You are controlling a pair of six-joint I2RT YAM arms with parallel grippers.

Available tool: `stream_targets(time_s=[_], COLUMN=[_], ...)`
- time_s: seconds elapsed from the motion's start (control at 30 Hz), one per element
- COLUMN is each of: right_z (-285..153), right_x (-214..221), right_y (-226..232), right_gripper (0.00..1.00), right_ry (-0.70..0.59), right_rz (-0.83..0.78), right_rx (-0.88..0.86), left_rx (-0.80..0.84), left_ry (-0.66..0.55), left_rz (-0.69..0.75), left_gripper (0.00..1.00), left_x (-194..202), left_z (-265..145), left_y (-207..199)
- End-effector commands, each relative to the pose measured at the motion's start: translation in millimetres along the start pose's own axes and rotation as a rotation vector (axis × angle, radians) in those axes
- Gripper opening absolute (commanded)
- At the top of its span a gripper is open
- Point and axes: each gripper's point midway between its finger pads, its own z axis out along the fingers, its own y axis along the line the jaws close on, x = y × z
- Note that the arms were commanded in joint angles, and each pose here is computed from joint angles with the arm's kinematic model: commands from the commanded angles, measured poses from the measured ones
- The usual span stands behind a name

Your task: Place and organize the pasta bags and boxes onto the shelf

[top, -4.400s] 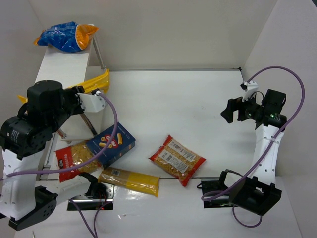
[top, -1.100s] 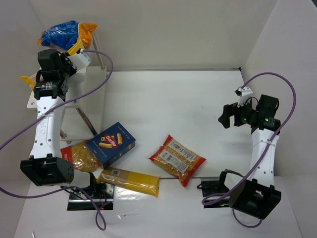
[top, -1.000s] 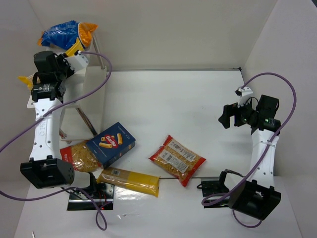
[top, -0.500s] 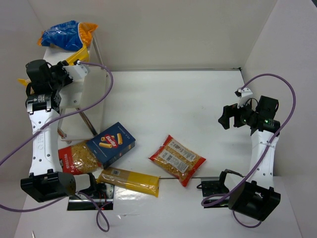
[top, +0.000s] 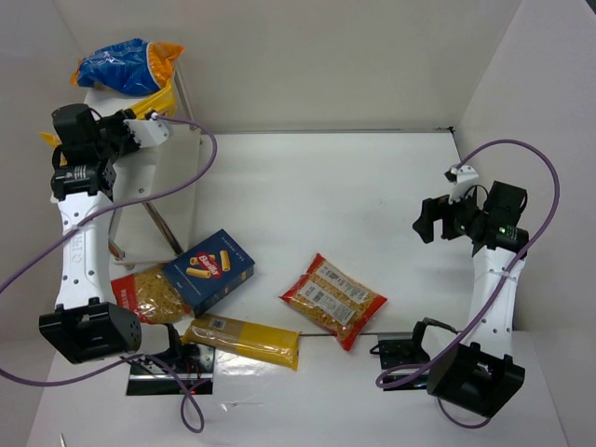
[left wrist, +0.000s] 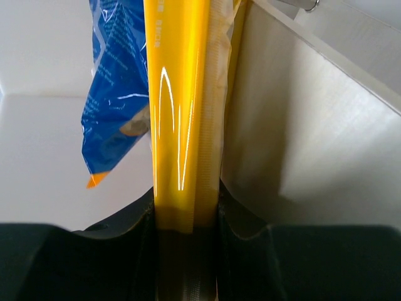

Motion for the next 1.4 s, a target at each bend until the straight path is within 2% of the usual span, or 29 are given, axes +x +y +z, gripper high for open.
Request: stream_targets(time_s=[0.0, 0.23, 0.9, 0.93, 1.0, 1.13, 1.3, 1.37], right_z=[-5.0, -8.3, -13.8, -13.8, -13.8, -14.9, -15.2, -15.2], right_x=[-6.7, -5.7, -1.2, -1.2, -3.6, -3.0, -2.2, -2.2], right_y=[-5.0, -12.0, -23.0, -23.0, -24.6, -26.8, -28.1, -28.1], right_gripper=[1.0, 1.0, 1.0, 1.0, 1.0, 1.0, 1.0, 1.0], right_ry=[-0.034, -0.033, -0.017, -0.017, -0.018, -0.018, -0.014, -0.014], right_rz=[-0.007, 0.017, 0.061, 0.061, 0.06, 0.065, 0.065, 0.065], right_rx=[0.029, 0.046, 0.076, 0.076, 0.077, 0.084, 0.092, 0.092], left_rx=[-0.155, -0.136, -0.111, -0.112, -0.11, -0.113, -0.112, -0.102], left_ry=[-0.11, -0.159, -0.181, -0.181, -0.18, -0.189, -0.198, -0.196], left_rz=[0.102, 0.162, 0.262, 0.271, 0.281, 0.293, 0.303, 0.299], left_gripper=[0.0, 0.0, 0.01, 0.05, 0.05, 0.12, 0.38, 0.45], left_x=[-28.3, -36.4, -16.4, -16.0, -14.8, -16.5, -18.2, -17.4], left_z=[-6.3, 5.1, 47.2, 49.4, 53.6, 55.3, 55.3, 55.7], left_y=[56.8, 60.1, 69.1, 70.3, 71.0, 73.0, 72.9, 70.4])
